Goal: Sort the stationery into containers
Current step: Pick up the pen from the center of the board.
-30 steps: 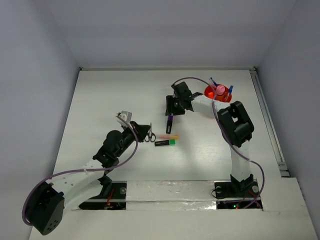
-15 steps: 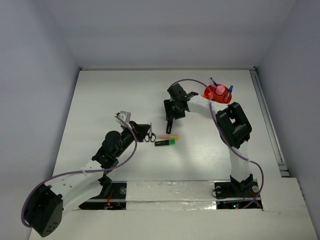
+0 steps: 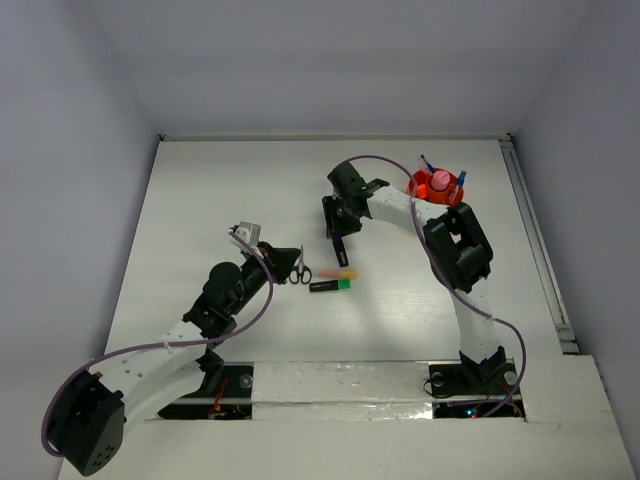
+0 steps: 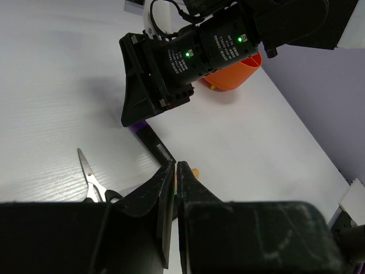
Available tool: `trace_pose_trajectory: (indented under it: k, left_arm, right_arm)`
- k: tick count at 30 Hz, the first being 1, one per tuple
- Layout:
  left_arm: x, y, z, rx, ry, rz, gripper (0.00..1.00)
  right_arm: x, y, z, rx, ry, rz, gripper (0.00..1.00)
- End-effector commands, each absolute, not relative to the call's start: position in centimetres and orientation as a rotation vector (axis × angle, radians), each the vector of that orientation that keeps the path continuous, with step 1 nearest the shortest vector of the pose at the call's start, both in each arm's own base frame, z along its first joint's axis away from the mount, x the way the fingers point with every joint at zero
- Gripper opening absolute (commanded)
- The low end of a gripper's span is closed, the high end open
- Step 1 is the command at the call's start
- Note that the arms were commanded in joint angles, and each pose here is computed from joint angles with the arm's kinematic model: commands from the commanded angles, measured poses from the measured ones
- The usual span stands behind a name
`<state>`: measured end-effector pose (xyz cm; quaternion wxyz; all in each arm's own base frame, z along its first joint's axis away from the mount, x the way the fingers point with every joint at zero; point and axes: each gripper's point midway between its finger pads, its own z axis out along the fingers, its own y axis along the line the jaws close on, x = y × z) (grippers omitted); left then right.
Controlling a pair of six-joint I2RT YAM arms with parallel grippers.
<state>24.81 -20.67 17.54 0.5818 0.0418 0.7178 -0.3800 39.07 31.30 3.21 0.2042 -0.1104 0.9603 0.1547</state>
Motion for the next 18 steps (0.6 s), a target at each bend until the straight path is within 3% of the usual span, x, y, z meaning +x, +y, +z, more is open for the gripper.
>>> trace_pose_trajectory:
  k: [1,18]
  left_arm:
    - [24.6,-21.1,19.8,0.109,1.606,-0.930,0.03]
    - [24.8,-21.1,19.6,0.105,1.611,-0.920,0.03]
  right_arm:
    - [38.2,30.6,1.8,-0.347,2.732,0.325,0.48]
    - [38.3,29.0,-0.8,-0.427,2.733,0.048,0.49]
